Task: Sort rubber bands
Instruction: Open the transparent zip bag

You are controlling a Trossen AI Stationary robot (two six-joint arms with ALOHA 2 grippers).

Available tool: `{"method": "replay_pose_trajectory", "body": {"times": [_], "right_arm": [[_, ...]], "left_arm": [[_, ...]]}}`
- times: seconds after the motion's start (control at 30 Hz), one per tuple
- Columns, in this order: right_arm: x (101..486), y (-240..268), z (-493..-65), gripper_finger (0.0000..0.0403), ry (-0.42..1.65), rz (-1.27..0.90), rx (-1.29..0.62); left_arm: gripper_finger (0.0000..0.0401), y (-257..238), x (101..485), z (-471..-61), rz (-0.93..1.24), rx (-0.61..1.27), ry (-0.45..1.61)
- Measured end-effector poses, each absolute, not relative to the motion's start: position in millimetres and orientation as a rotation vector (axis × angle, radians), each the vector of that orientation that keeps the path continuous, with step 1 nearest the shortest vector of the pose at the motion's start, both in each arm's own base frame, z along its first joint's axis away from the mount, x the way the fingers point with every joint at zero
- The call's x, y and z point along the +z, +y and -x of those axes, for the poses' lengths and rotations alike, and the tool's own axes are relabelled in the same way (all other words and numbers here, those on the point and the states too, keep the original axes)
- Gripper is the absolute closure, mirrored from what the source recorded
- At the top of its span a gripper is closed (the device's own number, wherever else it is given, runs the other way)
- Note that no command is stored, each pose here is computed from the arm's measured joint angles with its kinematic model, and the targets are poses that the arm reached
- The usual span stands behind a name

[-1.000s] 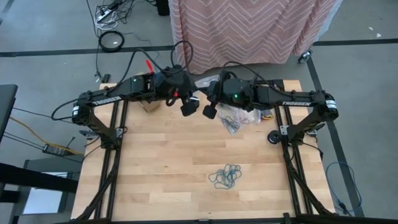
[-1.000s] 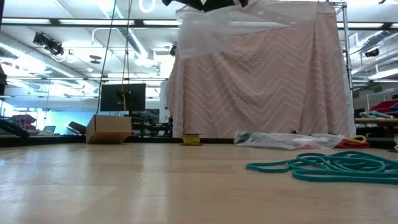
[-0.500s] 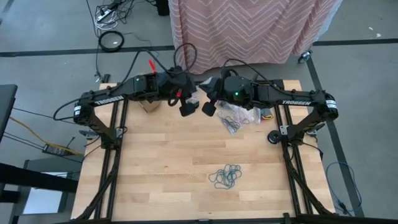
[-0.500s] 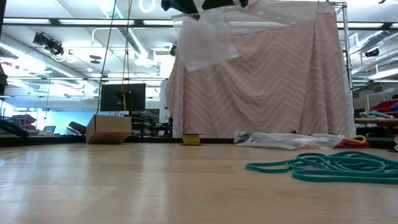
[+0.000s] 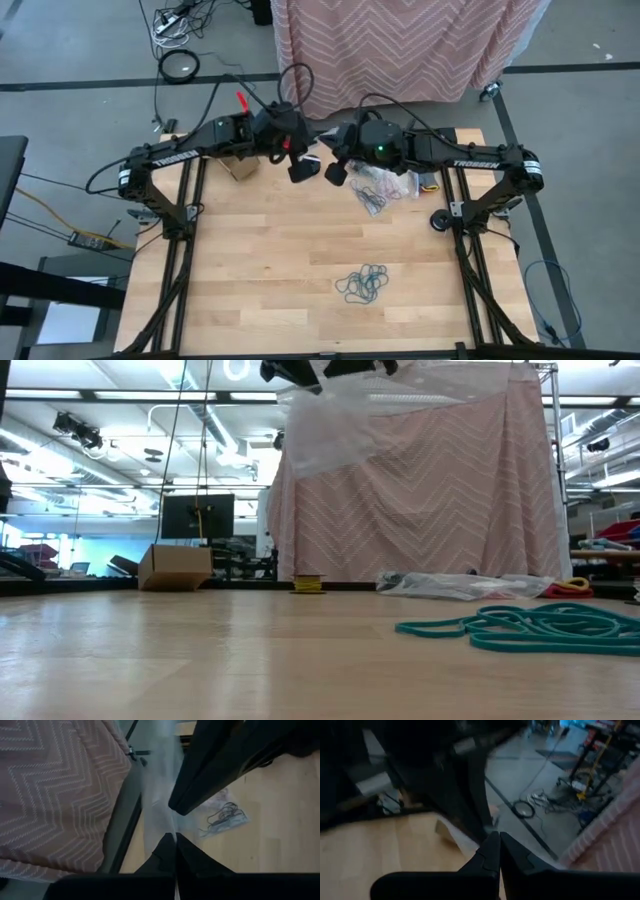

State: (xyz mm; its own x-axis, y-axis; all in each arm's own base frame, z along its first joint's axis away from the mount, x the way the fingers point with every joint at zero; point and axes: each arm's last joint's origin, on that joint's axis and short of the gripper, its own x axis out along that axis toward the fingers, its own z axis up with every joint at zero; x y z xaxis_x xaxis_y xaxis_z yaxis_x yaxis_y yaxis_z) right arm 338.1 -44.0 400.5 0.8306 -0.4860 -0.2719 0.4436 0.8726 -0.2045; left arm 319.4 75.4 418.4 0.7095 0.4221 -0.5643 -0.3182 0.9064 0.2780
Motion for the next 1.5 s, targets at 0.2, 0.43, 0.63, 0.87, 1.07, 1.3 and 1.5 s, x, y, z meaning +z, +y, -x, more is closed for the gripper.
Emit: {"method": "replay_pose_trajectory", "body": {"times": [0.2,0.43,0.63,0.87,1.07,1.3,1.5], "right_arm": [[399.2,-44.0,-338.1,0.0403,0.336,0.136,-0.483],[395.2,-46.3,-336.5,0.0403,0.379,0.137,-0.485],[395.6,-56.5,-335.6,0.0403,0.369,0.114,-0.499],[394.3,-64.8,-340.6,0.0403,0.336,0.071,-0.46],[383.0,-67.8,-352.1,0.0403,0.353,0.053,-0.455],[372.8,-65.7,-353.5,0.0403,0.43,0.029,-0.386],[365.2,-62.6,-351.9,0.0403,0.499,-0.017,-0.313]], "left_arm": [[0.0401,75.7,418.6,-319.1,-0.165,0.416,0.665],[0.0401,74.8,419.7,-320.2,-0.155,0.376,0.647],[0.0401,72.1,421.0,-321.5,-0.155,0.359,0.631],[0.0401,72.1,423.7,-322.0,-0.155,0.358,0.606],[0.0401,72.6,425.3,-323.1,-0.173,0.357,0.589],[0.0401,73.7,418.5,-318.6,-0.225,0.408,0.685],[0.0401,76.4,421.6,-315.6,-0.262,0.5,0.686]]}}
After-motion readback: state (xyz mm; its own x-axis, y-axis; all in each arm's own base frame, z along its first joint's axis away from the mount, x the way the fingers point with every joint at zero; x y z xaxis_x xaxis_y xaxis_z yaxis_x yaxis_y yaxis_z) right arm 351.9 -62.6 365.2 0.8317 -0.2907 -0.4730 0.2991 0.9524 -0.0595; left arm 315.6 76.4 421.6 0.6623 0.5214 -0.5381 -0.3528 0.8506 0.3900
